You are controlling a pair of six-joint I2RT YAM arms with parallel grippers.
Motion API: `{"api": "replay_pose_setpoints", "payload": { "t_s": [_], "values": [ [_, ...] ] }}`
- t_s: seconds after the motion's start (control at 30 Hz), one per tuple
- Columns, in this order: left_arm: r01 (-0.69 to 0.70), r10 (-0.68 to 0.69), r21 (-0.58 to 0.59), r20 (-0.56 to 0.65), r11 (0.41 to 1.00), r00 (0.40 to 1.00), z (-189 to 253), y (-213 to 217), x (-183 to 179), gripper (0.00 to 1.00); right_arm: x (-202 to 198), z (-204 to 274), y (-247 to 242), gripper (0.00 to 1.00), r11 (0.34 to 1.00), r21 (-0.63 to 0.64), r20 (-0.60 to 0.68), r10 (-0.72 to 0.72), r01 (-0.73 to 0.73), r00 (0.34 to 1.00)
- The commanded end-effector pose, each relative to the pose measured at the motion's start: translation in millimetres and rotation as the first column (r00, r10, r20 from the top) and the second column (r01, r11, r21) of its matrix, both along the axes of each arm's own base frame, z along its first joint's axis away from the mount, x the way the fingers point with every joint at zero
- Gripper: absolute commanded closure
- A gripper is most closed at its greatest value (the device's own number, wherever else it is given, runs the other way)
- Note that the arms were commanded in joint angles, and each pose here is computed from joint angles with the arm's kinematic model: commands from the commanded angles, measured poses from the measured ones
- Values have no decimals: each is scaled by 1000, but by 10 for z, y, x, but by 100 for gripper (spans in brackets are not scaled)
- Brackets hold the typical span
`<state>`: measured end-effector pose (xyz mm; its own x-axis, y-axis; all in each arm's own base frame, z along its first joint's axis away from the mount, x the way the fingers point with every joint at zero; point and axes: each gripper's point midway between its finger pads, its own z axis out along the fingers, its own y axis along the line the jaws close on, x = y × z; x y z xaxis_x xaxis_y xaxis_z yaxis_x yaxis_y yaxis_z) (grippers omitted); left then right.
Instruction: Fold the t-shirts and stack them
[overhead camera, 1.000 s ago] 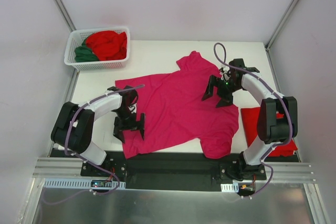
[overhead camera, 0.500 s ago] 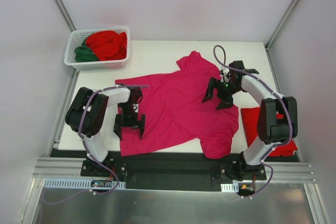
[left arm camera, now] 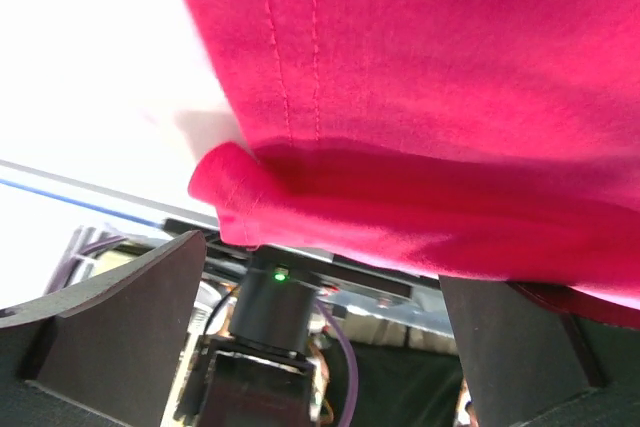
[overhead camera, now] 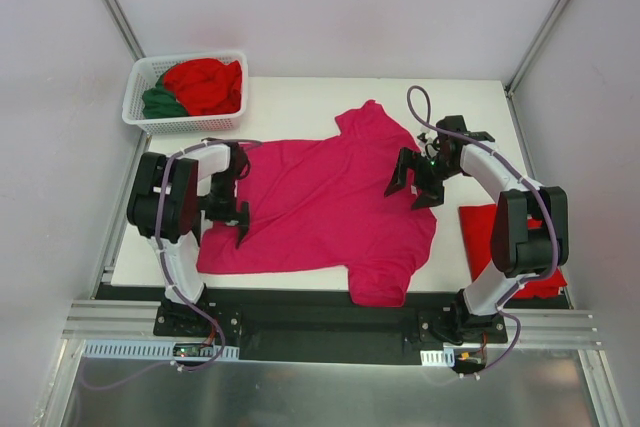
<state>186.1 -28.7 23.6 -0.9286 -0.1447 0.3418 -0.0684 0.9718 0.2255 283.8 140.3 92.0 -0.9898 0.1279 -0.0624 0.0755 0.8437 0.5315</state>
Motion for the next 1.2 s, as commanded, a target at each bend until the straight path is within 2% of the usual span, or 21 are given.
{"api": "replay_pose_setpoints", "payload": {
  "t_s": [0.0, 0.07, 0.1, 0.23, 0.33, 0.37, 0.43, 0.5, 0.73, 0.93, 0.97, 1.17],
  "values": [
    [20, -28, 110, 66, 994, 997, 116, 166, 220, 1, -35, 156, 38, 4, 999, 26, 33, 20, -21, 999],
    [-29, 26, 20, 132, 999, 991, 328, -19, 275, 1, -23, 162, 47, 4, 999, 29, 37, 21, -22, 999],
    [-48, 58, -75, 141, 996, 988, 406, -224, 267, 1, -16, 162, 44, 4, 999, 29, 35, 19, -20, 999],
    [-70, 122, -214, 242, 974, 963, 853, -525, 337, 1, 17, 171, 57, 4, 999, 31, 37, 17, -18, 999],
    [-35, 137, -284, 349, 958, 927, 1099, -641, 570, 1, 40, 197, 68, 4, 999, 39, 54, 16, -18, 998],
    [28, 111, -312, 418, 950, 902, 1126, -688, 741, 1, 43, 205, 81, 4, 999, 48, 62, 15, -18, 998],
    [84, 91, -352, 452, 932, 888, 1038, -758, 851, 1, 83, 256, 117, 4, 998, 66, 116, 14, -22, 993],
    [169, 34, -339, 519, 926, 854, 904, -764, 1044, 1, 127, 292, 123, 4, 997, 65, 164, 19, -30, 986],
    [235, -63, -241, 561, 941, 825, 408, -669, 1491, 1, 122, 397, 189, 4, 996, 48, 233, 57, -70, 971],
    [331, -134, -198, 639, 923, 757, 296, -713, 1952, 1, 55, 681, 329, 4, 992, 47, 330, 97, -119, 939],
    [342, -136, -186, 670, 921, 730, 297, -724, 2060, 1, 38, 718, 341, 4, 991, 46, 340, 102, -124, 935],
    [328, -99, -182, 724, 927, 683, 323, -745, 2389, 1, -149, 837, 348, 4, 988, 23, 357, 134, -153, 924]
  ]
}}
